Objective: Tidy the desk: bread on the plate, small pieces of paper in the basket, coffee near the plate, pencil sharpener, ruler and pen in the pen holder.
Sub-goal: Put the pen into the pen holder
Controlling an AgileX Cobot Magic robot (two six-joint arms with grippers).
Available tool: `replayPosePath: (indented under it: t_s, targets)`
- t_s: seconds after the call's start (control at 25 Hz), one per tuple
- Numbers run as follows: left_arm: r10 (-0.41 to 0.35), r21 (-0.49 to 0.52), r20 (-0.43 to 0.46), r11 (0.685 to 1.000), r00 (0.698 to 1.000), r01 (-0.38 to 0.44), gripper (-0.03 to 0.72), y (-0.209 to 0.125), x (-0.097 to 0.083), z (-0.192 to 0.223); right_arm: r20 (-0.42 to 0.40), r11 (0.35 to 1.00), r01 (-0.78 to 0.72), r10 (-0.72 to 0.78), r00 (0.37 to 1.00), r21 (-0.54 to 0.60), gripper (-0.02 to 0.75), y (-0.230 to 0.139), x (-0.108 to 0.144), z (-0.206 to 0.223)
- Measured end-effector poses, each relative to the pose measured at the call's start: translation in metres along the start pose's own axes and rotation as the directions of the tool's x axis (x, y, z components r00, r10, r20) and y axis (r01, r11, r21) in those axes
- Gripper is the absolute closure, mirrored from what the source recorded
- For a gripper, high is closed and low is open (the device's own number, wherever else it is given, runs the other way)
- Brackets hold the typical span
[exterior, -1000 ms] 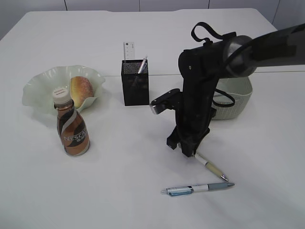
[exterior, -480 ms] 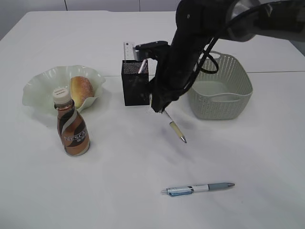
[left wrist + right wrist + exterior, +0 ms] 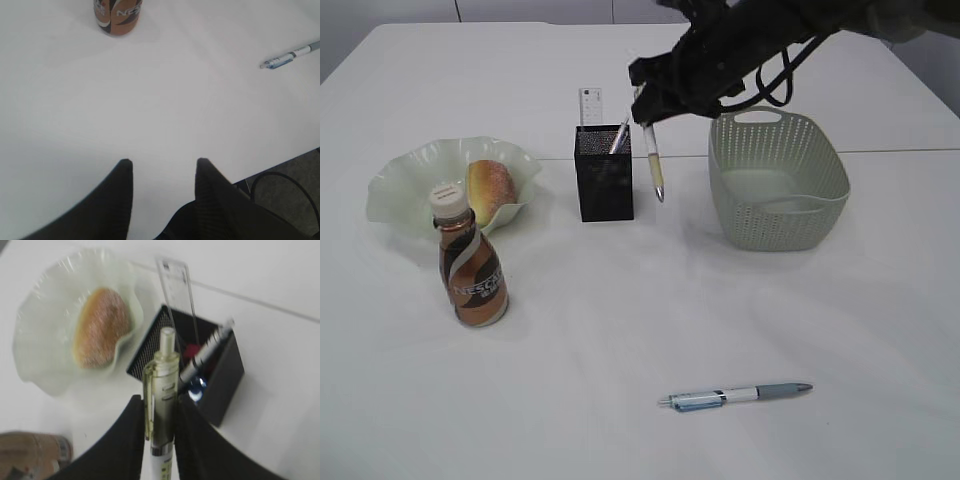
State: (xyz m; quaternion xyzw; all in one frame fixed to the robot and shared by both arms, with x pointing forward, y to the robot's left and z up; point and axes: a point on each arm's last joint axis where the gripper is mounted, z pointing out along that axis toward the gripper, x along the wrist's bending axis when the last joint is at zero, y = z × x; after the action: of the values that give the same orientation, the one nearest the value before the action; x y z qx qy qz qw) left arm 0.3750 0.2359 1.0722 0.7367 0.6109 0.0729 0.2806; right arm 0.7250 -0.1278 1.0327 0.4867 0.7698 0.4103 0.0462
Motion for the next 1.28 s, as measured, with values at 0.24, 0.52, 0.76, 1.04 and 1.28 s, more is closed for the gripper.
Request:
replayPosePath:
  t_s: [0.24, 0.52, 0.76, 1.04, 1.28]
  targets:
    - [0.0, -0.011, 0.001, 1.0, 1.0, 0.0, 0.381, 0.001, 0.0, 0.0, -0.047, 0.977, 0.029, -0.04, 0.998, -0.212, 0.603, 0.019, 0.004, -0.001]
    - [0.0, -0.027, 0.003, 1.0, 1.0, 0.0, 0.381, 0.002, 0.0, 0.0, -0.075, 0.935, -0.032, 0.006, 0.997, -0.352, 0.603, 0.022, -0.007, 0.019]
    - [0.0, -0.029, 0.003, 1.0, 1.0, 0.0, 0.381, 0.003, 0.0, 0.0, -0.098, 0.893, -0.052, 0.009, 0.995, -0.446, 0.603, 0.026, -0.013, 0.024]
    - [-0.002, -0.028, 0.006, 1.0, 1.0, 0.002, 0.381, 0.003, -0.001, 0.0, -0.114, 0.874, -0.075, 0.023, 0.993, -0.479, 0.603, 0.017, -0.025, 0.045]
    - [-0.002, -0.028, 0.006, 1.0, 1.0, 0.002, 0.381, 0.003, -0.001, 0.0, -0.114, 0.852, -0.082, 0.027, 0.993, -0.517, 0.603, 0.012, -0.033, 0.056]
